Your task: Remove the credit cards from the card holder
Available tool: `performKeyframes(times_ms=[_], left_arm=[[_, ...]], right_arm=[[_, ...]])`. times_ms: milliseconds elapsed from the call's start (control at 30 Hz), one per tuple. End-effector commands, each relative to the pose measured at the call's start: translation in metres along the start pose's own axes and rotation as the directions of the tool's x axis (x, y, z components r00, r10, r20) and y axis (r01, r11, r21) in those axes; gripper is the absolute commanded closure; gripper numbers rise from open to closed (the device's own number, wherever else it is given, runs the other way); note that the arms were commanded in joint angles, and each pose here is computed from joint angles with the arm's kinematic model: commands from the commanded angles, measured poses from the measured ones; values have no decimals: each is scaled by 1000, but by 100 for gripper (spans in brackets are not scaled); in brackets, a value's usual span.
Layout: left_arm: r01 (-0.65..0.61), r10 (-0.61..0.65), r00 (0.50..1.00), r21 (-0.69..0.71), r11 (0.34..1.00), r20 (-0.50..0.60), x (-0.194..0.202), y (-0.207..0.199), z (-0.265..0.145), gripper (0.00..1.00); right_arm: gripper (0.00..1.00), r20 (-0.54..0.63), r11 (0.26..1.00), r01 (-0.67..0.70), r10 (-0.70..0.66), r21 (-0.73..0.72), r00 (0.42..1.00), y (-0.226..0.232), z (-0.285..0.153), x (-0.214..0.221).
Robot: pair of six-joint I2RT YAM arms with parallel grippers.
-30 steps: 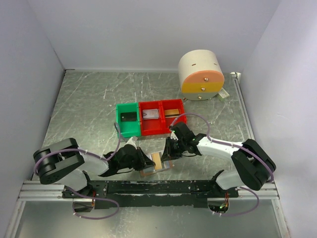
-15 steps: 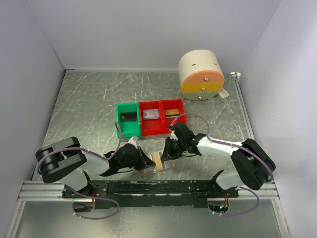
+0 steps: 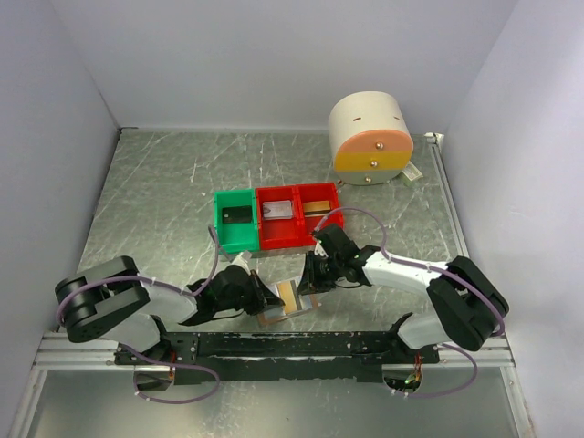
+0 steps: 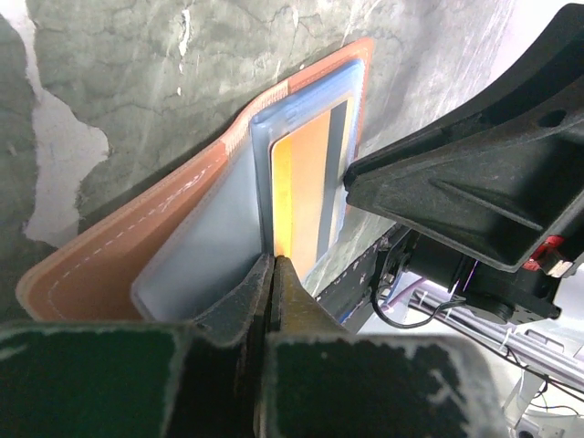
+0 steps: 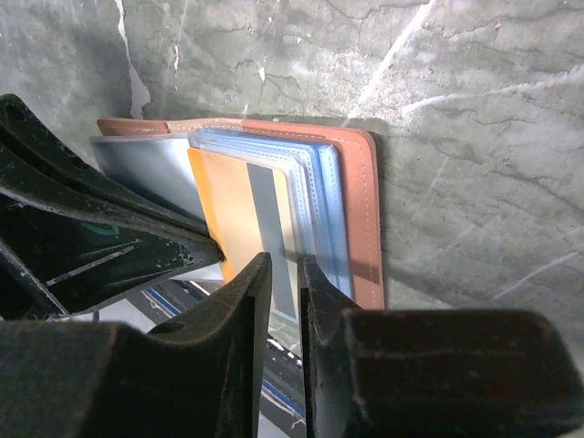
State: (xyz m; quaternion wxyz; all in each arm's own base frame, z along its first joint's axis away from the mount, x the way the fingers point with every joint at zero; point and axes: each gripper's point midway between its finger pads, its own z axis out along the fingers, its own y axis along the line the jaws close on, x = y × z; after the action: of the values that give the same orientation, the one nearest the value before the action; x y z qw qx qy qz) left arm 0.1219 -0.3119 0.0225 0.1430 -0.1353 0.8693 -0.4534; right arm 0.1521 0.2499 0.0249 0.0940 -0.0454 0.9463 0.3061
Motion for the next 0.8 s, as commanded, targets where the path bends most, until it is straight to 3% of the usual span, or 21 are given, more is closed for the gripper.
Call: performKeyframes(times_ms=[0,467,600,767], left_arm=[[0,1,1000,-50,999,20,-4,11,-3,93],[-5,9,999,-99,995,34,-6,17,-10,93],[-11,14,999,-89,996,35,-7,13,-10,93],[-16,19,999,-80,997,33,-7,9,-8,93]], right_arm=[[81,-24,992,-14,18,126,1000,-33,4,13],[82,14,994,-1,-1,107,1000,-22,-2,1],[80,85,999,28,-29,16,996,4,-14,-15],[79,77,992,62,-54,-112,996,33,-17,-18]])
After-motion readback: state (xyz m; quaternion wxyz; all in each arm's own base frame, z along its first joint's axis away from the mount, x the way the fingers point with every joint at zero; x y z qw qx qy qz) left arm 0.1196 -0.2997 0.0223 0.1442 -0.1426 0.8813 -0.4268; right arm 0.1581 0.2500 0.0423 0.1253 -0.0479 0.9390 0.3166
